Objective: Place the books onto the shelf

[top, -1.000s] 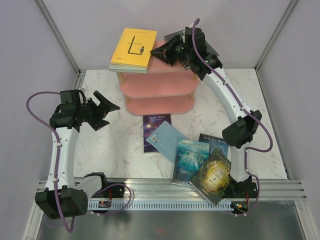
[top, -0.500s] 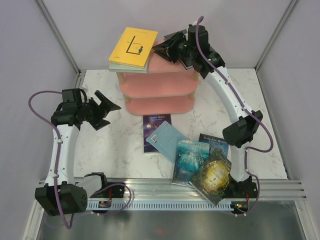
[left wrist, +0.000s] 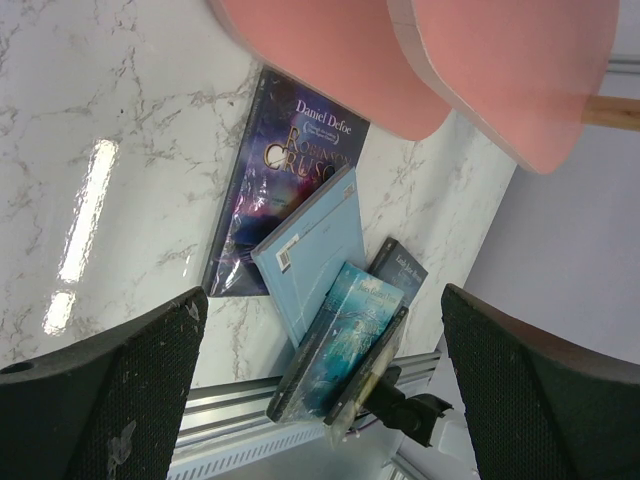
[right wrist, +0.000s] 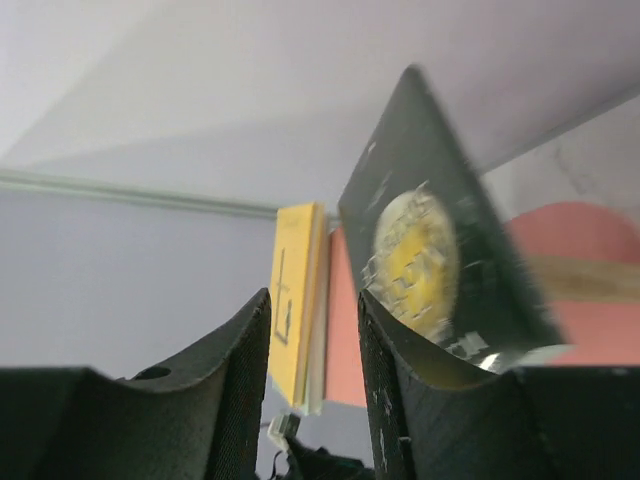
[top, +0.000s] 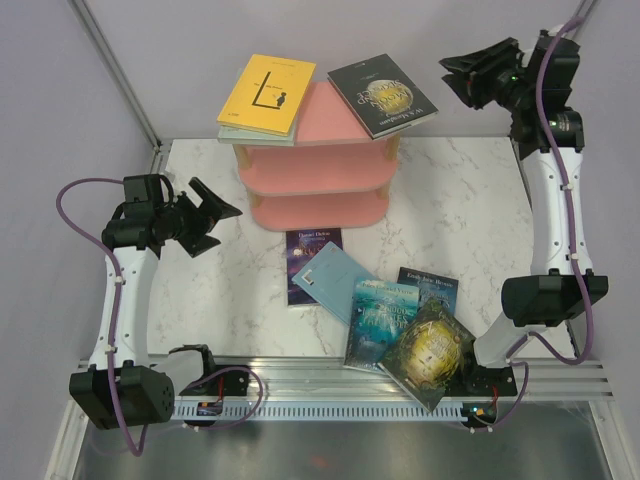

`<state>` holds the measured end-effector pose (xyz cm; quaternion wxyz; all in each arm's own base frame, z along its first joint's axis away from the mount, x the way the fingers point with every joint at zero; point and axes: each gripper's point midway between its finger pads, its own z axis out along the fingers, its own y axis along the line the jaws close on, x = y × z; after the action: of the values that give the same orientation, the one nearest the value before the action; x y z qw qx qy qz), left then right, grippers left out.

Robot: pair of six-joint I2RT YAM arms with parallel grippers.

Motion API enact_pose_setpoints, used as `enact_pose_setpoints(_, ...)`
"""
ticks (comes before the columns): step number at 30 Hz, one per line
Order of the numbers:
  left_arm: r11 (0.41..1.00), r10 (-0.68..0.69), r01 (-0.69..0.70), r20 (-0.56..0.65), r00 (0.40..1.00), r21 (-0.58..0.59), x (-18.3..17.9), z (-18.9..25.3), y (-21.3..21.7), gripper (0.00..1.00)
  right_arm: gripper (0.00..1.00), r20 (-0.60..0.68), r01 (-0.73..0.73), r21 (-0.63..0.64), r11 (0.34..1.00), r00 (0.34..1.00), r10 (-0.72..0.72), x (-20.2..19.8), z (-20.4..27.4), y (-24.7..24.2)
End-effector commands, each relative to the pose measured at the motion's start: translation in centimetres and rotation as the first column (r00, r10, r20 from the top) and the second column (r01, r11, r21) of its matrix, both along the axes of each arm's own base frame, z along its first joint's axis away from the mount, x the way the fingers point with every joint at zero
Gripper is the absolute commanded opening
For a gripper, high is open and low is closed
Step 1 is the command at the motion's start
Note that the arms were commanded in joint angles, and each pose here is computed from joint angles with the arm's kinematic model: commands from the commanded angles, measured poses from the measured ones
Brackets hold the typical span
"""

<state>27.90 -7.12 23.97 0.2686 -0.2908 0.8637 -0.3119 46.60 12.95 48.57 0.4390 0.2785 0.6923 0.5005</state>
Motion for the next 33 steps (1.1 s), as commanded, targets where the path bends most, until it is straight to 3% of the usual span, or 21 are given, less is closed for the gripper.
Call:
enact_pose_setpoints(1,1.0,-0.018,0.018,0.074,0.997,0.0,0.1,1.9,-0.4,1.0,0.45,-0.089,0.027,-0.038,0.999,0.996,-0.031,0.8,-4.3,-4.2)
enact_pose_setpoints(4,1.0,-0.024,0.025,0.074,0.997,-0.005,-0.2,1.9,-0.6,1.0,0.41,-0.124,0.06,-0.049,0.997,0.99,-0.066,1.7,-6.2,-6.7)
enact_pose_setpoints(9,1.0,-0.025,0.025,0.074,0.997,-0.006,-0.4,1.9,-0.7,1.0,0.25,-0.141,0.06,-0.053,0.997,0.988,-0.067,2.6,-7.5,-7.5)
enact_pose_setpoints(18,1.0,-0.024,0.024,0.066,0.998,-0.008,-0.6,1.5,-0.7,1.0,0.22,-0.187,0.042,-0.034,0.999,0.981,-0.047,2.7,-9.4,-6.9)
enact_pose_setpoints(33,1.0,-0.027,0.027,0.047,0.999,-0.01,-1.0,0.6,-0.9,1.0,0.19,-0.163,-0.044,0.0,0.999,0.986,0.043,0.7,-7.6,-1.6)
